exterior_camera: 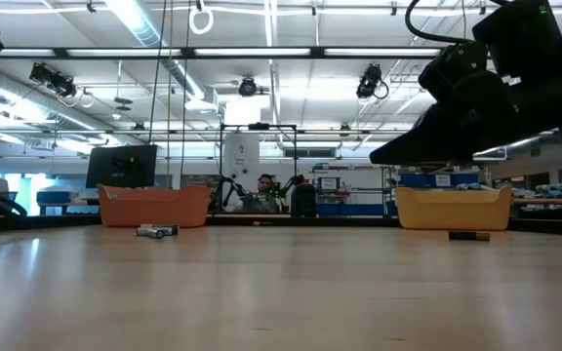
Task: Sort batteries
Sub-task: Put the big copper and black battery into the blue bin
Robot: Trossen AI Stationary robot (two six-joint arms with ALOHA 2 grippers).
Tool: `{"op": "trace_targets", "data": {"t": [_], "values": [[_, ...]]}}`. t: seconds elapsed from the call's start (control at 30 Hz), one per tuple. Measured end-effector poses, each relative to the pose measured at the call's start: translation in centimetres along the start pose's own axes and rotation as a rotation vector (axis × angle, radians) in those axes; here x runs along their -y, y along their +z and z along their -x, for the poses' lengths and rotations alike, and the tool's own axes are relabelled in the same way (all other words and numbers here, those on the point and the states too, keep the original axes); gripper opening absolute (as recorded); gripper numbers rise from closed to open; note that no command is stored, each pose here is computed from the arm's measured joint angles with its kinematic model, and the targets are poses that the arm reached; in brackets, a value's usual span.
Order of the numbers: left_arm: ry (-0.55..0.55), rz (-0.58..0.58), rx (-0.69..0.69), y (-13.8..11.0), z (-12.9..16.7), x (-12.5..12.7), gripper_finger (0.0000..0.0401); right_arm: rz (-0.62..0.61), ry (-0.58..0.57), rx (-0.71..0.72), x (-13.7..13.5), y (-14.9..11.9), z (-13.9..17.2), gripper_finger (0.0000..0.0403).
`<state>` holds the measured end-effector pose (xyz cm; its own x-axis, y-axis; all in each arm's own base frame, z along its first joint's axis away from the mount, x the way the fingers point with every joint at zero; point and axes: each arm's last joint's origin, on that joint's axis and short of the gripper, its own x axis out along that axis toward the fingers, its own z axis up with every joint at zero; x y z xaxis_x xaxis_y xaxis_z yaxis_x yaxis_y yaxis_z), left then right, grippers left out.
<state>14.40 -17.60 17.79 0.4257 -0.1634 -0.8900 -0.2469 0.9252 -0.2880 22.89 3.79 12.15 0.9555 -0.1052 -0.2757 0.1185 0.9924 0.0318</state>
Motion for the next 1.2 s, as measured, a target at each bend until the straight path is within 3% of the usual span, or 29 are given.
{"op": "trace_targets", "data": {"t": [0.6,0.7,0.77,1.0,1.2], "values": [[-0.352,0.061,0.183,1.7,0.8,3.4,0.0097,0.000,0.000,0.000,0.0,0.0,0.0,0.0009],[-0.297,-0.073,0.280,2.2,0.7,3.3,0.0097,0.000,0.000,0.000,0.0,0.0,0.0,0.0009],[-0.237,-0.061,0.298,2.5,0.4,2.7,0.0097,0.001,-0.008,0.001,0.0,0.0,0.0,0.0009],[0.110,0.261,0.215,3.2,-0.6,-1.6,0.0097,0.008,-0.016,0.004,-0.1,0.0,0.0,0.0009],[0.146,0.354,0.307,4.6,-0.8,-2.4,0.0097,0.031,0.010,0.009,-0.6,0.0,0.2,0.0009]]}}
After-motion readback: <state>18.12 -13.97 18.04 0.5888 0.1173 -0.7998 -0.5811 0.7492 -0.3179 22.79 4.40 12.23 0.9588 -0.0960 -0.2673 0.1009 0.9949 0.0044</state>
